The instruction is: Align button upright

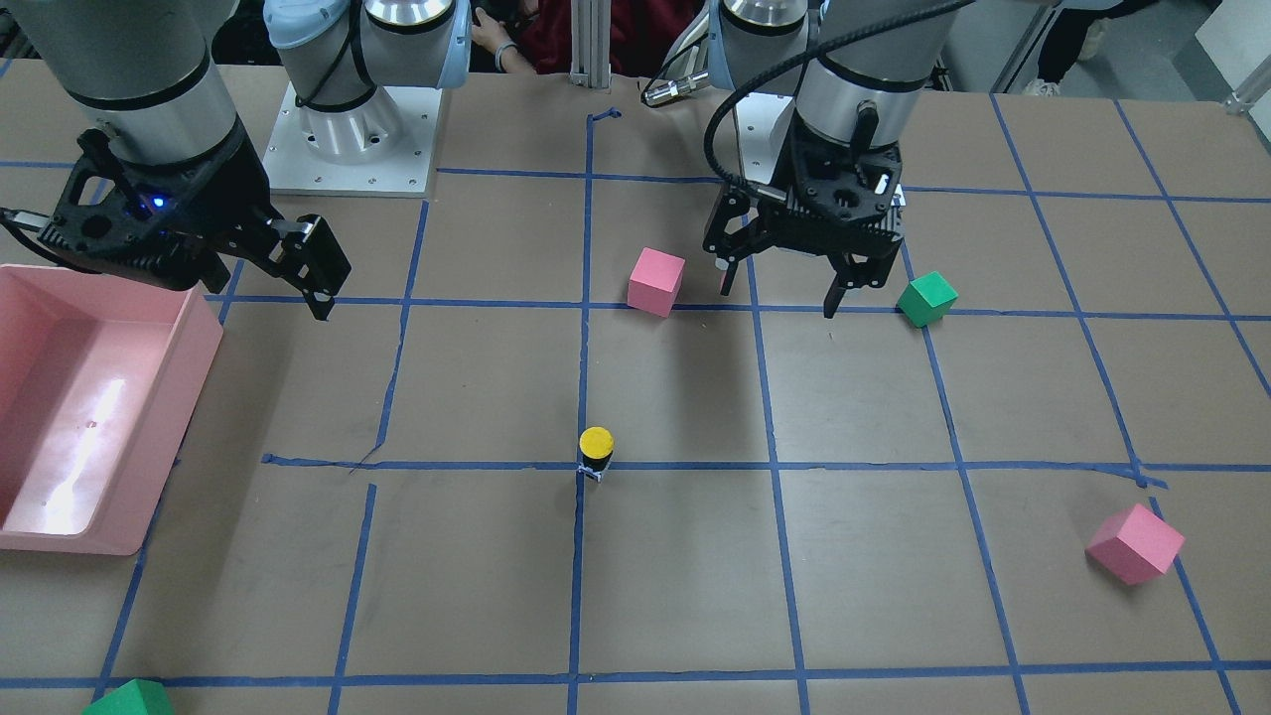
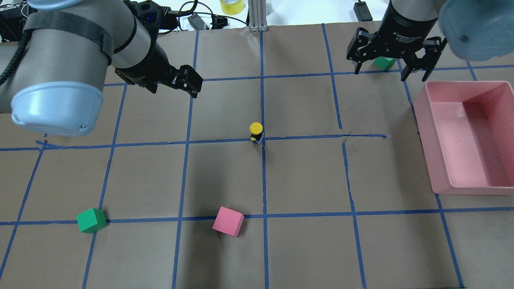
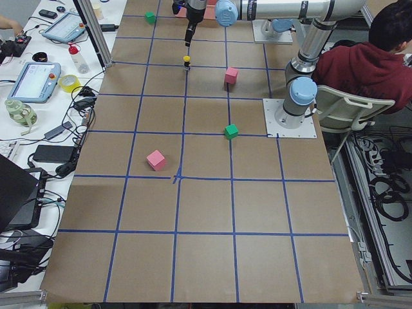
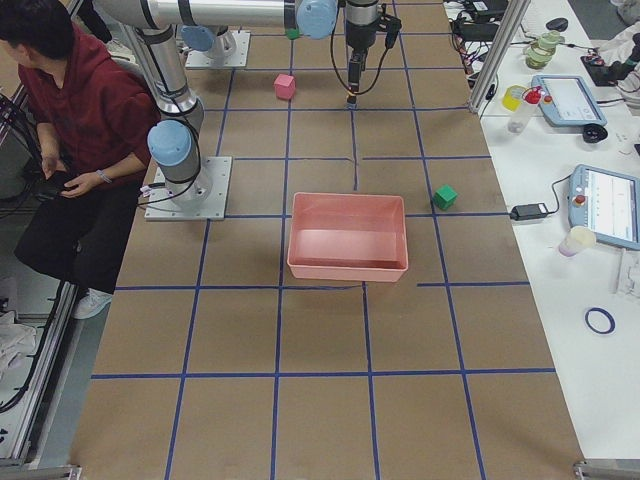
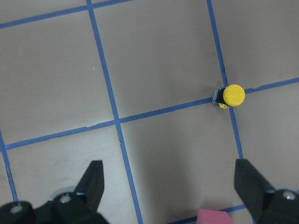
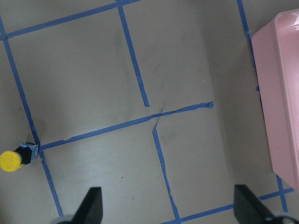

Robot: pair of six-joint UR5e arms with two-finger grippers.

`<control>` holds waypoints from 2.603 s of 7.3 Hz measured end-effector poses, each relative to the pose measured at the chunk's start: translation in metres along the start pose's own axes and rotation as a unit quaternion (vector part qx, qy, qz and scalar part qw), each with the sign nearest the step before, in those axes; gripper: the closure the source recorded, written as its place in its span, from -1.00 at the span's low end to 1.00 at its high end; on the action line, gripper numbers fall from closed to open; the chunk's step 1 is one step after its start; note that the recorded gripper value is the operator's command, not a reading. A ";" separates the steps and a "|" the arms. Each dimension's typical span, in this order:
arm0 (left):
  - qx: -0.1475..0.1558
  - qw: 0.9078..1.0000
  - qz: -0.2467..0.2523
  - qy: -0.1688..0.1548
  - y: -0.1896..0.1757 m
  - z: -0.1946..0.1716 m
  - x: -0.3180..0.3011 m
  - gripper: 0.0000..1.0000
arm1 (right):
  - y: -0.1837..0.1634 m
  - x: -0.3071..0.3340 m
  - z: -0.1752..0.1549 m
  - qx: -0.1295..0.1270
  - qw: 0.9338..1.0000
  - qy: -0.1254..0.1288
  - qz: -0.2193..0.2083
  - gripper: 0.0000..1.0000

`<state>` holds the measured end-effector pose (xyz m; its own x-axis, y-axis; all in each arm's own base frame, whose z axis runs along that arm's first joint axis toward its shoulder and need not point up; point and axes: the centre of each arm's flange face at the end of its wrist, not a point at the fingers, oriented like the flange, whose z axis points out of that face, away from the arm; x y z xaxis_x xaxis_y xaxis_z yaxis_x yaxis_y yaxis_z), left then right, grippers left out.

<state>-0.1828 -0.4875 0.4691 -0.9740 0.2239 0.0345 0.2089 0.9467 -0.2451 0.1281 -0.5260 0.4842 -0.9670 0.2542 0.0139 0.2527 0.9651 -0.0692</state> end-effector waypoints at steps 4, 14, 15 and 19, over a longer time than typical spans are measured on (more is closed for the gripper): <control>-0.003 1.000 0.020 0.001 -0.003 -0.010 -0.009 -1.00 | -0.009 -0.003 0.014 -0.005 1.000 0.000 0.000 -1.00; -0.067 0.993 -0.089 -0.033 0.004 -0.048 -0.024 -1.00 | 0.033 -0.049 0.002 -0.014 0.998 0.008 -0.059 -1.00; -0.067 0.992 -0.100 -0.035 0.005 -0.048 -0.024 -1.00 | 0.041 -0.053 0.001 -0.025 0.997 0.013 -0.077 -1.00; -0.067 0.991 -0.106 -0.039 0.005 -0.048 -0.024 -1.00 | 0.056 -0.045 -0.003 -0.066 0.986 0.023 -0.150 -1.00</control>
